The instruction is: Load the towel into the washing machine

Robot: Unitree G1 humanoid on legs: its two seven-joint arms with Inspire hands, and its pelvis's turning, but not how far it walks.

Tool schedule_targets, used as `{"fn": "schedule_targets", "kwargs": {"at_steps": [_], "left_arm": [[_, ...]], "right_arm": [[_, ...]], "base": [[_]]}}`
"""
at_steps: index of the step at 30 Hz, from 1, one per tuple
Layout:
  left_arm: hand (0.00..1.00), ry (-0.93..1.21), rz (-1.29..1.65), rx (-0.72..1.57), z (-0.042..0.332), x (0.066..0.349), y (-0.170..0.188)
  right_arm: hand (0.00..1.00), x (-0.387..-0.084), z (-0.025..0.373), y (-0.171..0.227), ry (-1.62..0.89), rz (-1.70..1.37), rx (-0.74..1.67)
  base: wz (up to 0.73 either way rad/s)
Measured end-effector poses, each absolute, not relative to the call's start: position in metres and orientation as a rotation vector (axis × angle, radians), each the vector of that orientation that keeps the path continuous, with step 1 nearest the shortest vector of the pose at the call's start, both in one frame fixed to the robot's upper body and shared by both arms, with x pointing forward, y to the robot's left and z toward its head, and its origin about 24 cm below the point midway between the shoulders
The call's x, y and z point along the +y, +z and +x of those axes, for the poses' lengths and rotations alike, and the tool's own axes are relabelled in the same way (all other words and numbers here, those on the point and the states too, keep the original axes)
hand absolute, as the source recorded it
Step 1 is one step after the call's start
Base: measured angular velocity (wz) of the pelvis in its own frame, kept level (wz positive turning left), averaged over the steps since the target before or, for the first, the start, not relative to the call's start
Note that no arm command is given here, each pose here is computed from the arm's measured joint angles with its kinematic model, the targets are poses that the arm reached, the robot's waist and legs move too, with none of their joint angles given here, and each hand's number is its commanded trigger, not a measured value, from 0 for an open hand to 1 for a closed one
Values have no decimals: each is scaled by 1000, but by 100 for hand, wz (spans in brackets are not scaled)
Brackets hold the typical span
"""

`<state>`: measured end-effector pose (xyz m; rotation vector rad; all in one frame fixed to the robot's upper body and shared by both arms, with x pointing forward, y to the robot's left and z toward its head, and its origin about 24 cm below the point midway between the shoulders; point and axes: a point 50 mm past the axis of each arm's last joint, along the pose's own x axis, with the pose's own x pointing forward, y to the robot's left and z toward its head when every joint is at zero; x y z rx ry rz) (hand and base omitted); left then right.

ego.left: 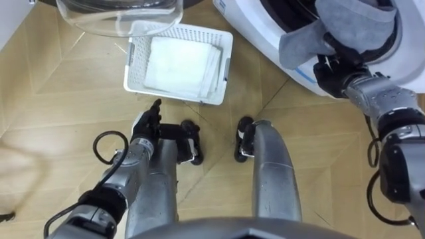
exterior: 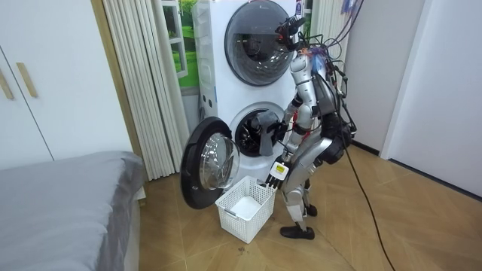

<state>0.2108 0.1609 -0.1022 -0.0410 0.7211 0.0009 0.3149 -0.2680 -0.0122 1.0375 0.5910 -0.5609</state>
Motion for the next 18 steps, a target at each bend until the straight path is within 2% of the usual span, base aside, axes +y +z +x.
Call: {"fn": "schedule_targets", "kwargs": {"at_steps": [7,18], "left_arm": [[0,-62,-31,744,212,154,-103],[0,-145,-31,761,220,143,-100]], "right_arm": [[100,-272,315,-11,-549,1058,523],[100,-240,304,-37,-417,1096,514]], "base": [[-6],[-3]]}}
